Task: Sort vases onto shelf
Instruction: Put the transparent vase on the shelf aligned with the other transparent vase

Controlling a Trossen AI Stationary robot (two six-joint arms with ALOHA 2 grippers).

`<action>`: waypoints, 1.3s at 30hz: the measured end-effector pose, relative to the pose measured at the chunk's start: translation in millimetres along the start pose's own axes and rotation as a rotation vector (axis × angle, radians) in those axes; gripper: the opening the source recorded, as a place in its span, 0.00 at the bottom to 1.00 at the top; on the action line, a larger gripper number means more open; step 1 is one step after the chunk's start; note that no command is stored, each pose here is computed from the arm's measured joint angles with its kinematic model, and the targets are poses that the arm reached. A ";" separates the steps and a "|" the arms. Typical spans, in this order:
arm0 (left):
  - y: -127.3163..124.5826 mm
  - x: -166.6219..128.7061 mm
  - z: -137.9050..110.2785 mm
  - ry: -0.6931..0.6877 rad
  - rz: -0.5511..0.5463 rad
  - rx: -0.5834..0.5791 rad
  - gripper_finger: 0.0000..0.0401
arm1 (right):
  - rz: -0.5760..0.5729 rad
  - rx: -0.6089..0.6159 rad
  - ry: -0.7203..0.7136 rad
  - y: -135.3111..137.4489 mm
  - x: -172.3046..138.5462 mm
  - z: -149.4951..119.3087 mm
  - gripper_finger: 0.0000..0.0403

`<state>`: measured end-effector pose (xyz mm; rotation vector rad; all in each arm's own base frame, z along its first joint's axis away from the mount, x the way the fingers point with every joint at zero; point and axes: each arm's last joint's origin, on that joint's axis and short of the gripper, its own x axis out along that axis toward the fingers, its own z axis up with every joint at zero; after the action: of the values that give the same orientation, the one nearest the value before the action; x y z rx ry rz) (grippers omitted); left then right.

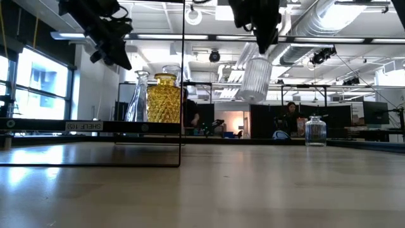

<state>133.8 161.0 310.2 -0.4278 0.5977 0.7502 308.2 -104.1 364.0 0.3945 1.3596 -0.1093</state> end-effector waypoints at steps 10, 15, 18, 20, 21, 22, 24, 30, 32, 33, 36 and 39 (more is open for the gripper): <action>-7.7 -45.6 -4.8 -0.141 -0.023 -0.132 0.00 | 0.081 -0.170 -0.033 45.2 7.7 1.4 0.00; -15.0 -71.1 -10.6 -0.222 -0.067 -0.158 0.00 | 0.122 -0.178 -0.104 59.8 9.3 7.1 0.00; -19.0 -83.5 -15.1 -0.255 -0.097 -0.163 0.00 | 0.145 -0.155 -0.178 67.6 9.3 13.9 0.00; -20.9 -90.2 -17.5 -0.275 -0.111 -0.155 0.00 | 0.169 -0.142 -0.238 73.1 8.4 19.3 0.00; -21.7 -93.3 -18.6 -0.285 -0.120 -0.155 0.00 | 0.180 -0.135 -0.269 76.0 7.8 22.0 0.00; -22.5 -95.9 -19.6 -0.292 -0.132 -0.159 0.00 | 0.196 -0.131 -0.299 78.9 7.0 24.7 0.00; -24.1 -100.1 -21.5 -0.297 -0.162 -0.171 0.00 | 0.251 -0.126 -0.362 85.6 4.8 30.6 0.00; -27.8 -107.4 -30.3 -0.258 -0.227 -0.161 0.00 | 0.375 -0.165 -0.600 109.2 -7.0 48.1 0.00; -28.2 -109.7 -32.8 -0.253 -0.231 -0.154 0.00 | 0.385 -0.163 -0.653 113.2 -10.1 51.2 0.00; -28.2 -111.0 -34.1 -0.252 -0.231 -0.149 0.00 | 0.379 -0.161 -0.673 114.1 -11.1 52.3 0.00; -27.9 -115.1 -36.9 -0.259 -0.232 -0.147 0.00 | 0.348 -0.148 -0.712 113.8 -12.5 54.5 0.00; -27.6 -119.5 -40.2 -0.264 -0.237 -0.146 0.00 | 0.354 -0.151 -0.746 114.6 -9.6 61.2 0.00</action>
<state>70.9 60.3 360.5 -0.5145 0.2399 0.6117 397.6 -19.7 407.1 0.4063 0.5467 0.1322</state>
